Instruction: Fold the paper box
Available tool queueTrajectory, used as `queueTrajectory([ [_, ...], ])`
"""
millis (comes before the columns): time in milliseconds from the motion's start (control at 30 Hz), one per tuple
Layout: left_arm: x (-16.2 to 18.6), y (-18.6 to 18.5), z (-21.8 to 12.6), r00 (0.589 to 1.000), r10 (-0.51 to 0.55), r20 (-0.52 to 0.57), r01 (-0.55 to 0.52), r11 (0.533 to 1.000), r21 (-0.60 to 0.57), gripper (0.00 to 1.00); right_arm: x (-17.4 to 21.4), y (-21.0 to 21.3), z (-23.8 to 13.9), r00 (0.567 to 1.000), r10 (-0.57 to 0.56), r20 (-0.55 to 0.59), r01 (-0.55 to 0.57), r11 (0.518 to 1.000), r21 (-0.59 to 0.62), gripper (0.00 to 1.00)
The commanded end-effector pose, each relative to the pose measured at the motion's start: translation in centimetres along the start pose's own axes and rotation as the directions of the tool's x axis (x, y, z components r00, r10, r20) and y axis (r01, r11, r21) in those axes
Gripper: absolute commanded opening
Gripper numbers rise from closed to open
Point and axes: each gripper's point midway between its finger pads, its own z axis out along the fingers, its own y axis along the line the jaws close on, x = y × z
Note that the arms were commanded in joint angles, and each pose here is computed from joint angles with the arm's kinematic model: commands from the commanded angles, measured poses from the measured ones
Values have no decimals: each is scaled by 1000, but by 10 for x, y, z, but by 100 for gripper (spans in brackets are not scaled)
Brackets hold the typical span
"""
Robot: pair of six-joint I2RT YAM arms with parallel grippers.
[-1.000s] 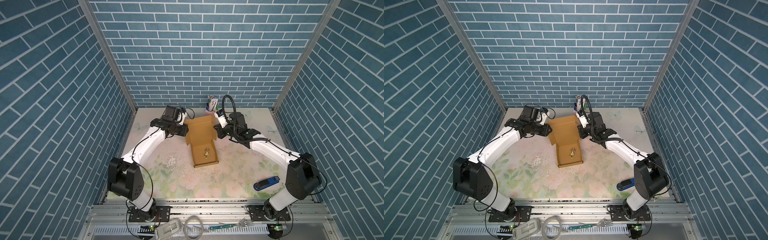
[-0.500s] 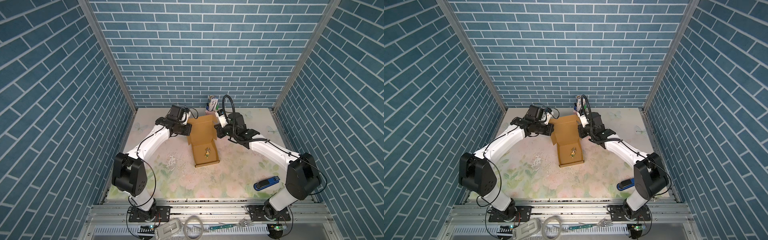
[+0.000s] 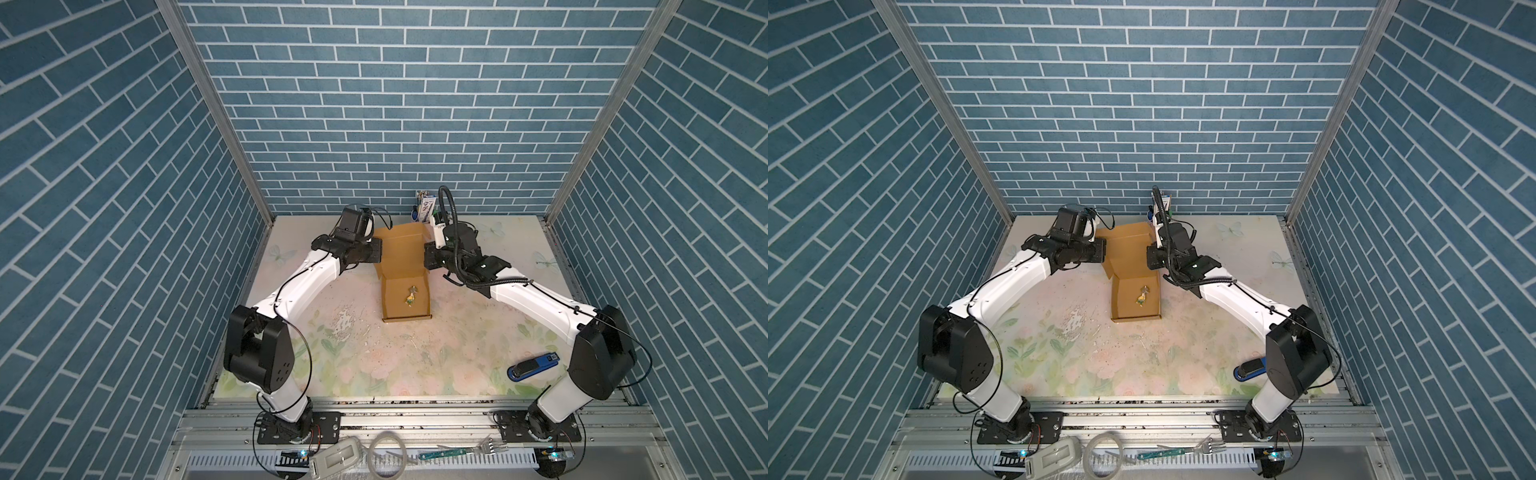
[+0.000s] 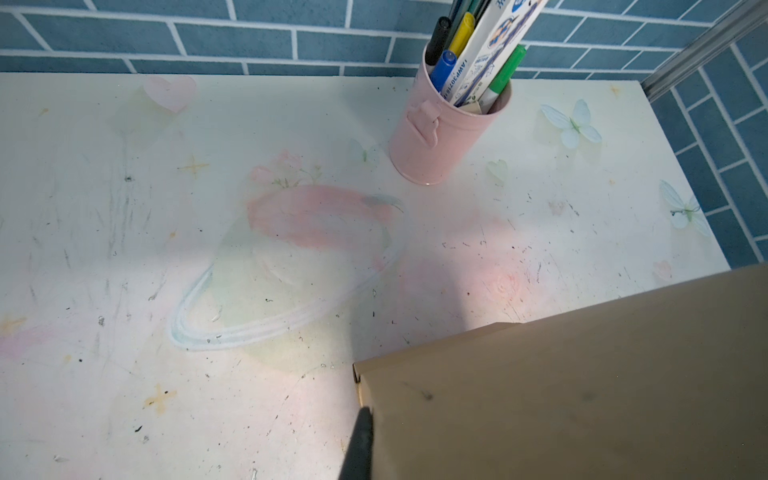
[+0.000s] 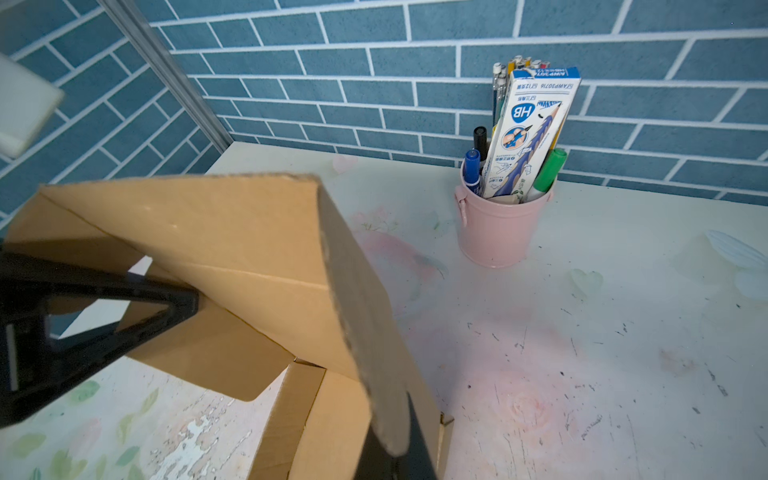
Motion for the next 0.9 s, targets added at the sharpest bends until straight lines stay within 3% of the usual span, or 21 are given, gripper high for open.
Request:
queueTrajectory([
  [0,-14,-1,-4,997,-51,65,51,999,-7,4,-8,-8,3,995,95,42,-98,992,82,0],
  [533,-19,7,-6,975,-122,187,130,991,-33,4,-3,-22,12,960,225,169,-255,950,180,0],
  [867,-26,15,-24,935,-89,343,116,991,-61,5,3,-12,23,935,239,263,-270,959,86,0],
])
